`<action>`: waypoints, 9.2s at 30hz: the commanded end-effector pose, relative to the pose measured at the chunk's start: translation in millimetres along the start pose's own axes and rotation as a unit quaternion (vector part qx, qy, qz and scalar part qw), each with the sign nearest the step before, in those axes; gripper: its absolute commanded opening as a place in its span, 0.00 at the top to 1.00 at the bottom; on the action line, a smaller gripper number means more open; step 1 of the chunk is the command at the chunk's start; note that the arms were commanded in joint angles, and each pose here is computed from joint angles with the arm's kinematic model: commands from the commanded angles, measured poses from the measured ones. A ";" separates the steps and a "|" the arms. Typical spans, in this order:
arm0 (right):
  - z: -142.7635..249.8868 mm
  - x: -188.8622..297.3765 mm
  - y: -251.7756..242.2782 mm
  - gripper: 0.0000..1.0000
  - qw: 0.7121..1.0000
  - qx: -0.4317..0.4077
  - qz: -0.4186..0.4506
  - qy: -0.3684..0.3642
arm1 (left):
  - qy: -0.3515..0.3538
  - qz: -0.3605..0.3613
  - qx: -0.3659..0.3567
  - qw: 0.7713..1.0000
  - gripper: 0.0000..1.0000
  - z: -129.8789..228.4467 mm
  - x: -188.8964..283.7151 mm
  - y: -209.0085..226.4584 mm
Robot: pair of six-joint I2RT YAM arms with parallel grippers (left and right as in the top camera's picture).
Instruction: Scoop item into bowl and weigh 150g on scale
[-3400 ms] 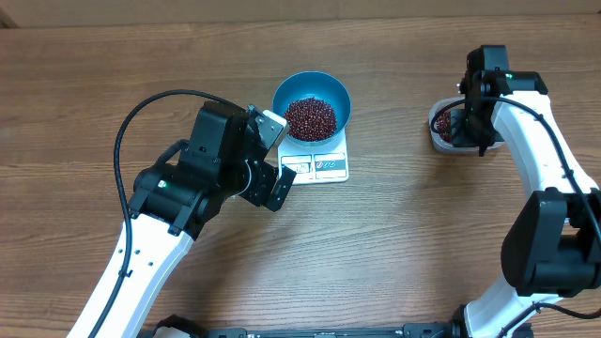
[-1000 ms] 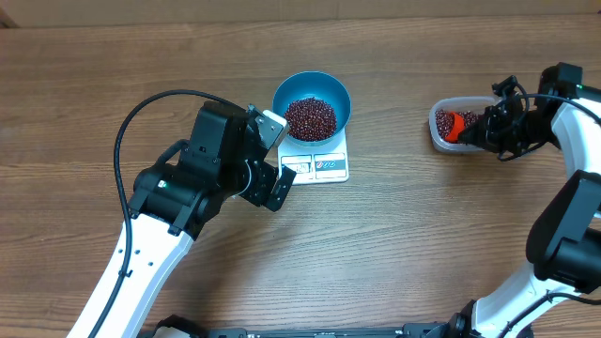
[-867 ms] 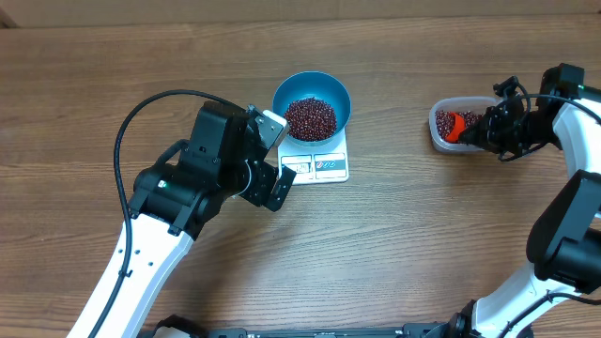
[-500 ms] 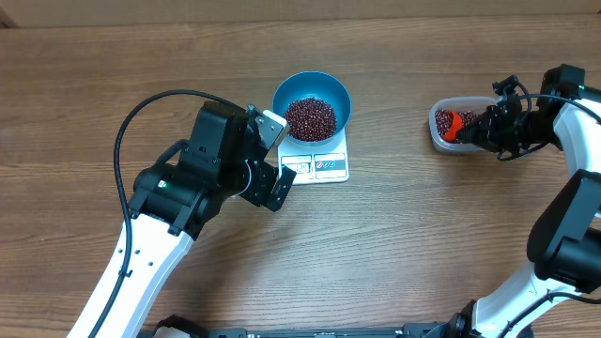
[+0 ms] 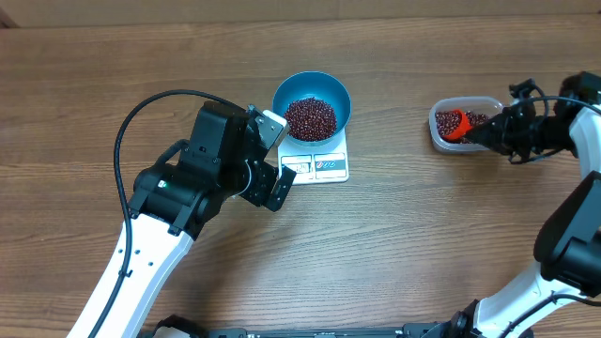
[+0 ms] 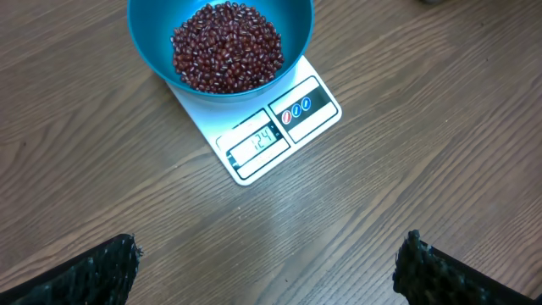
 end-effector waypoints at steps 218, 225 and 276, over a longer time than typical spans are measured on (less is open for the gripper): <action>83.2 -109.5 245.8 0.97 0.932 0.352 0.055 0.068 | 0.001 0.007 -0.007 1.000 0.00 1.6 -0.5 -0.8; 83.8 -109.6 244.9 0.96 0.932 0.351 0.056 0.070 | 0.001 0.007 -0.007 1.000 0.00 1.7 -0.5 -0.9; 71.5 -115.4 256.6 0.96 0.935 0.348 0.067 0.018 | 0.001 0.007 -0.007 1.000 0.00 1.6 -0.5 -0.8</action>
Point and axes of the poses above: each gripper's point midway between its finger pads, its own x axis back along the fingers, its own y axis along the line the jaws close on, z = x × y, the point moved 5 cm from there along x, back along the fingers, and after that the axes turned 10 degrees about -x, right-handed, at the moved point
